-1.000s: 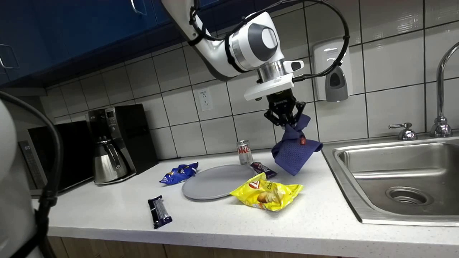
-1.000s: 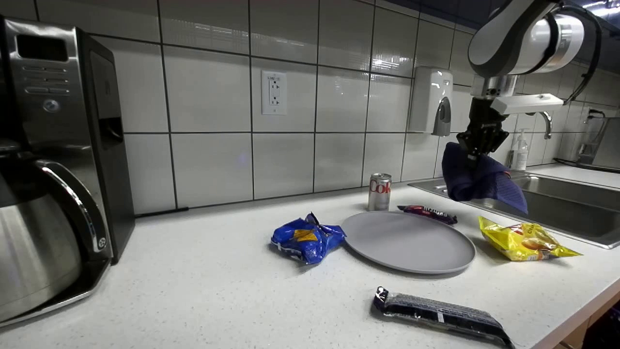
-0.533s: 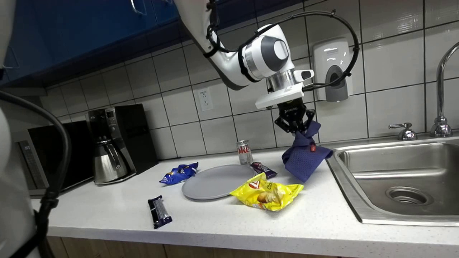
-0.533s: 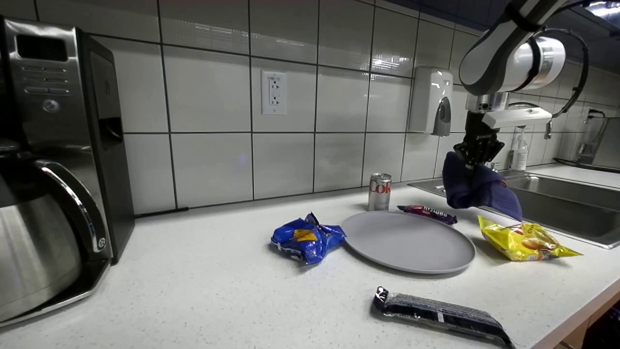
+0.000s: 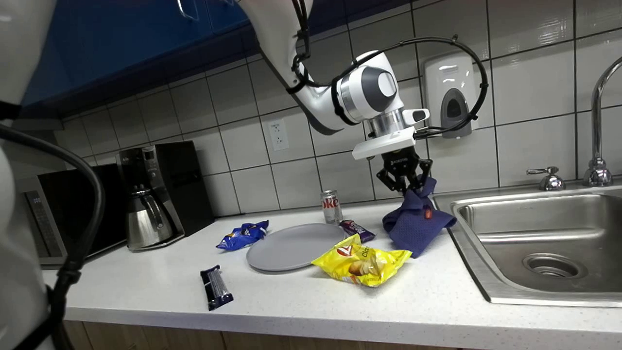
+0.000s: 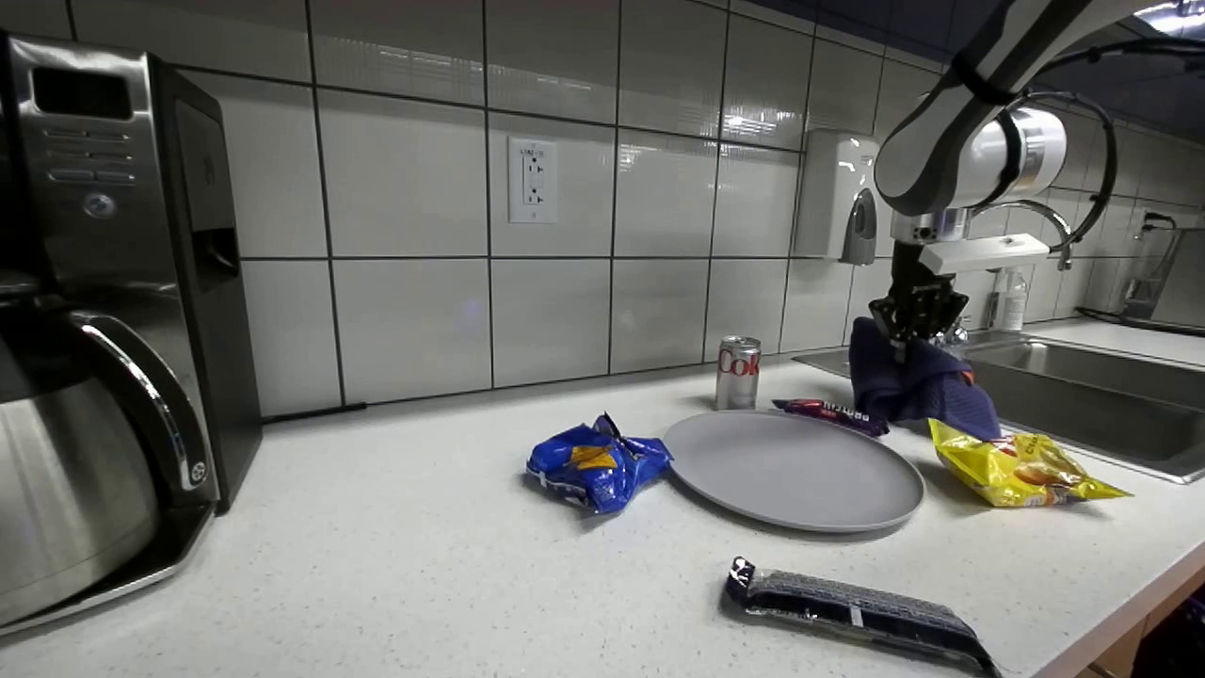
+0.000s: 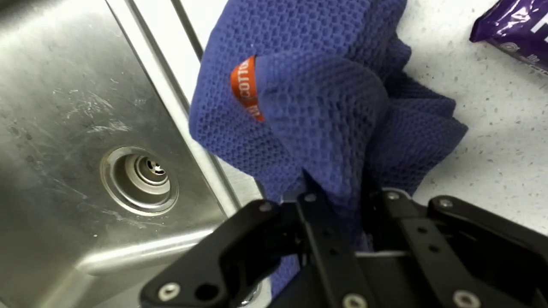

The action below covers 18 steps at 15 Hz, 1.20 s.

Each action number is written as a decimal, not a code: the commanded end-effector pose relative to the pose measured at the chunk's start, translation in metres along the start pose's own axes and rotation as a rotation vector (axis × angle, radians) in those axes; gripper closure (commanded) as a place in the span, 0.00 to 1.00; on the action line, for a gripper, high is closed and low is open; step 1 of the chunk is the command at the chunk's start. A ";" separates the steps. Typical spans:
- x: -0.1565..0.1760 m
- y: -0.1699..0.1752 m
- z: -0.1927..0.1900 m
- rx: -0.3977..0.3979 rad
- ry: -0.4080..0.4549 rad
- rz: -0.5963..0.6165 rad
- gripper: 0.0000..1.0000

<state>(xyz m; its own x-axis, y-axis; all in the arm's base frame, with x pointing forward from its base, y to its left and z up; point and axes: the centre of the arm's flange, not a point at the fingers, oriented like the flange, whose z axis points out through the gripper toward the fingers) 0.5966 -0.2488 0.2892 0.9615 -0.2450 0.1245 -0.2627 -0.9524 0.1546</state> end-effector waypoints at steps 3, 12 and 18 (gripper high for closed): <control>-0.004 0.001 -0.027 -0.006 0.034 0.016 0.28; -0.026 -0.007 -0.068 -0.002 0.072 -0.048 0.00; -0.017 -0.035 -0.057 0.029 0.054 -0.213 0.00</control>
<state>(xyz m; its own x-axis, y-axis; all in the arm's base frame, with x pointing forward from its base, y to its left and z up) 0.5826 -0.2129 0.3387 0.9783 -0.1273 0.1634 -0.1532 -0.9757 0.1569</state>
